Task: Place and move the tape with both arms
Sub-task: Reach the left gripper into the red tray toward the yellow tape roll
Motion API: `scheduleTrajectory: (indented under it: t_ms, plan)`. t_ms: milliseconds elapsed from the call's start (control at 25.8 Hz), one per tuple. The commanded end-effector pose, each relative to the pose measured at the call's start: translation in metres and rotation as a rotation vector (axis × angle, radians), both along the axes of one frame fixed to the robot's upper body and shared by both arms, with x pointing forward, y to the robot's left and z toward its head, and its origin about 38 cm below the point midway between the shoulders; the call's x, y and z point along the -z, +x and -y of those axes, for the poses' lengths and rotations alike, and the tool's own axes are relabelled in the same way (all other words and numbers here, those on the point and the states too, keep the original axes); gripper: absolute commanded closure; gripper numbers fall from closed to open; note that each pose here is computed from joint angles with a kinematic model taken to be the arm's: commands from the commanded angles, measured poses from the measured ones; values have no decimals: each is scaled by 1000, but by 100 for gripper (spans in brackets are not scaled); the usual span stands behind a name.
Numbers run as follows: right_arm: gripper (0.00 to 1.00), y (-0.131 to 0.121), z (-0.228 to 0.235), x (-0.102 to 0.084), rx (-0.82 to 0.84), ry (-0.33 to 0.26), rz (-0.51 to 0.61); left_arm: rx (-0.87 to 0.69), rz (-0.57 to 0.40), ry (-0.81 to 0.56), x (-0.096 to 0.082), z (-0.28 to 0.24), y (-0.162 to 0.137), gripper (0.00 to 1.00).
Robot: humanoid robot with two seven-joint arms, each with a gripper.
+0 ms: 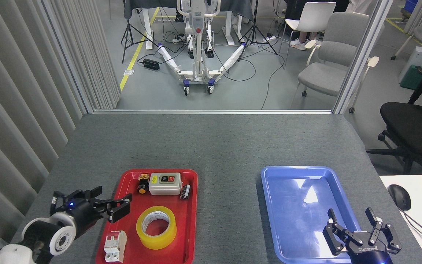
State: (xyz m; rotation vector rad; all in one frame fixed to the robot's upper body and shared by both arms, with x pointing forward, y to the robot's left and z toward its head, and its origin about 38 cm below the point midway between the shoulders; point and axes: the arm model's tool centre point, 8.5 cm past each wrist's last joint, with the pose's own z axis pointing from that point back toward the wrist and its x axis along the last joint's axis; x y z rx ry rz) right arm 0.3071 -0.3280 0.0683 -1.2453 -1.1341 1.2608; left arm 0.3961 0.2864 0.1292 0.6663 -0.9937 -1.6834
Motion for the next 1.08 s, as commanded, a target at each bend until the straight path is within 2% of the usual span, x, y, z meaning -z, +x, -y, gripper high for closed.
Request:
scheduleTrajectory:
  t_ms: [0,77,232,503,735,1045]
  plan:
    - [1,0,0,0,-4,1,1,24,-66,35,-4,26,15,0]
    - [1,0,-1,0,-9,3,5,-9,-102,43,1,23,23,0]
    - [1,0,-4,-3,-36,10,53,-23,-223,67,29,21,28,0]
    - [1,0,-3,-1,-32,12,47,16,-246,31,31,34,25,0]
    - [1,-1,-2,0,-27,14,41,58,-289,5,47,64,20,0]
    - [1,-1,-1,1,-24,15,36,47,-315,26,59,58,20,1]
